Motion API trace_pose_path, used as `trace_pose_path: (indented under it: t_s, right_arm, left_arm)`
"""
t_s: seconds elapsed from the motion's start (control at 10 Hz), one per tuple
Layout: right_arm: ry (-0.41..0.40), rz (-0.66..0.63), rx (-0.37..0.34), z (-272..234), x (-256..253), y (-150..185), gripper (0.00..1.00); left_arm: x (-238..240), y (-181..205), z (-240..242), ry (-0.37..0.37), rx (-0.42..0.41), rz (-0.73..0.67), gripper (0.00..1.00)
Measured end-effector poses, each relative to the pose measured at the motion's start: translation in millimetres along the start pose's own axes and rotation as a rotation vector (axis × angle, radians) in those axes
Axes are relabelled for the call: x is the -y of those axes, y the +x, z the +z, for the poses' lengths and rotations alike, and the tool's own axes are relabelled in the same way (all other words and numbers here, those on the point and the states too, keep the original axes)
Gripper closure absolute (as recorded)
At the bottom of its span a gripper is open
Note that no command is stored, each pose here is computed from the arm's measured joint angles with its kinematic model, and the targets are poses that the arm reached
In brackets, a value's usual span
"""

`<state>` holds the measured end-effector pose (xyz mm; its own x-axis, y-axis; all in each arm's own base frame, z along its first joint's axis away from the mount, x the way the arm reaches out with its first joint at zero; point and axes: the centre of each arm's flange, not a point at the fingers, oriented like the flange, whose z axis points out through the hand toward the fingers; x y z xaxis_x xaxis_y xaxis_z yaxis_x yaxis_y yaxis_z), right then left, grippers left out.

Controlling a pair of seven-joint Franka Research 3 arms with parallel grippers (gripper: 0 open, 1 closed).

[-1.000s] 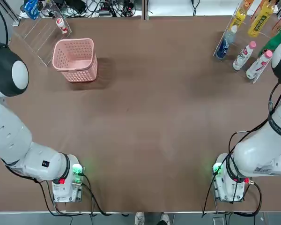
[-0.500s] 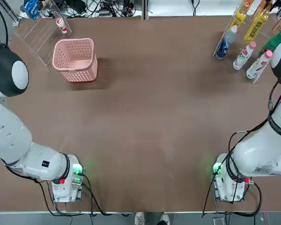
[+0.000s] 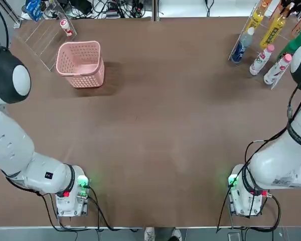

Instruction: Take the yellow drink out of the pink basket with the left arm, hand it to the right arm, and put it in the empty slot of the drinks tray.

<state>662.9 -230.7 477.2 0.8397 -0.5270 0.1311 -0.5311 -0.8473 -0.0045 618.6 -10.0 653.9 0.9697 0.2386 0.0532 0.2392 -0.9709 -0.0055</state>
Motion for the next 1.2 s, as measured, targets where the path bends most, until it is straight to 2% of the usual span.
trace_pose_path:
  t_s: [0.5,0.7,1.0,1.1,1.2]
  right_arm:
    - [-0.002,0.004,0.014,11,-2,-3,0.65]
    - [0.000,0.004,0.006,8,-3,-3,0.55]
    - [0.004,0.005,-0.002,1,-4,-3,0.12]
    - [0.010,0.005,-0.010,-7,-4,-4,0.01]
    - [0.020,0.003,-0.016,-24,-5,-7,0.01]
  left_arm:
    - [0,0,0,0.000,0.000,0.000,0.00]
    - [0,0,0,0.000,0.000,0.000,0.00]
    - [0,0,0,0.000,0.000,0.000,0.00]
    - [0,0,0,0.000,0.000,0.000,0.00]
    - [0,0,0,0.000,0.000,0.000,0.00]
